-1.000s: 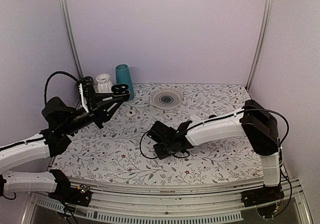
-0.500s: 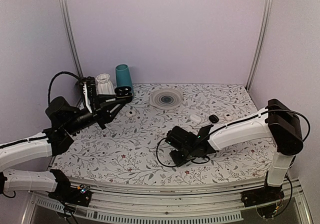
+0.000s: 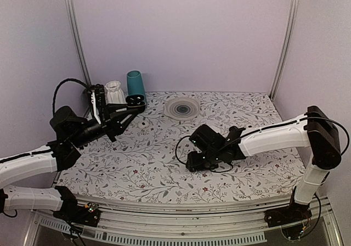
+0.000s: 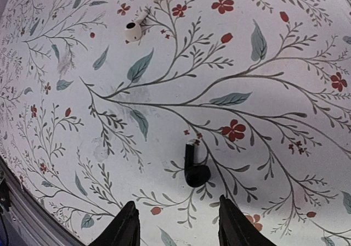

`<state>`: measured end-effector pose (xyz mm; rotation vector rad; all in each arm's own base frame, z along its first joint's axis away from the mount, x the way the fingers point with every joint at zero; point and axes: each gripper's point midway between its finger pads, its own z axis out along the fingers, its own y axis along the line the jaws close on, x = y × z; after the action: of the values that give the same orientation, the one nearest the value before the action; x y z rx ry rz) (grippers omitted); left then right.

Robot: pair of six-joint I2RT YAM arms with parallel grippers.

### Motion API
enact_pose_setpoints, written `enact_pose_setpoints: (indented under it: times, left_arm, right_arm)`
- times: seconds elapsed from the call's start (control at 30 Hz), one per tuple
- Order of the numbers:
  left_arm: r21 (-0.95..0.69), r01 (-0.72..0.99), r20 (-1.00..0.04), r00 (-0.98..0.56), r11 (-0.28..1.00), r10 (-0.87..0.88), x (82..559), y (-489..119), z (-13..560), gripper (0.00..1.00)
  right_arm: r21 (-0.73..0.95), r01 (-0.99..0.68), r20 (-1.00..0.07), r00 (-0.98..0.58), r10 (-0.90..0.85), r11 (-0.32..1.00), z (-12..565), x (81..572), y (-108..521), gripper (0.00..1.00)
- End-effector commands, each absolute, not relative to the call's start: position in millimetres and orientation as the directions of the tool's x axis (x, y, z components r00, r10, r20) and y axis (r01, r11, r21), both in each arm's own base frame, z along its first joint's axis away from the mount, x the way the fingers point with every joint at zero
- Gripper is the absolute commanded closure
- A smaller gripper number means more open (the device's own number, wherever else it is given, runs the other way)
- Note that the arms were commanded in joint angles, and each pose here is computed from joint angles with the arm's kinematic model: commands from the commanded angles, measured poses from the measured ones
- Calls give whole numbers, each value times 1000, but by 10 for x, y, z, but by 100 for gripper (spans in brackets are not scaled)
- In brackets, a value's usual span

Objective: Insert the wireless bluetooth earbuds into the charging case
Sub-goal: Move the right earbud to the center of the board, then adjust the right earbud at the center of the board.

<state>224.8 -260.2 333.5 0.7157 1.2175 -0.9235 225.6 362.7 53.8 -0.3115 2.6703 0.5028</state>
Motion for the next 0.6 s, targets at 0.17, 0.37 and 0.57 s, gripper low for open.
enact_pose_setpoints:
  times: [0.17, 0.37, 0.57]
  left_arm:
    - [5, 884, -966, 125, 467, -227, 2238, -2566, 3499, 100]
    - [8, 879, -966, 131, 477, -224, 2235, -2543, 3515, 100]
    - [10, 879, -966, 132, 477, -224, 2229, -2539, 3541, 100]
  right_arm:
    - [564, -325, -377, -919, -113, 759, 721, 2142, 4253, 56]
    - [550, -317, -363, -924, -121, 773, 576, 2177, 4304, 56]
    - [521, -291, -359, -928, -103, 802, 449, 2250, 4201, 56]
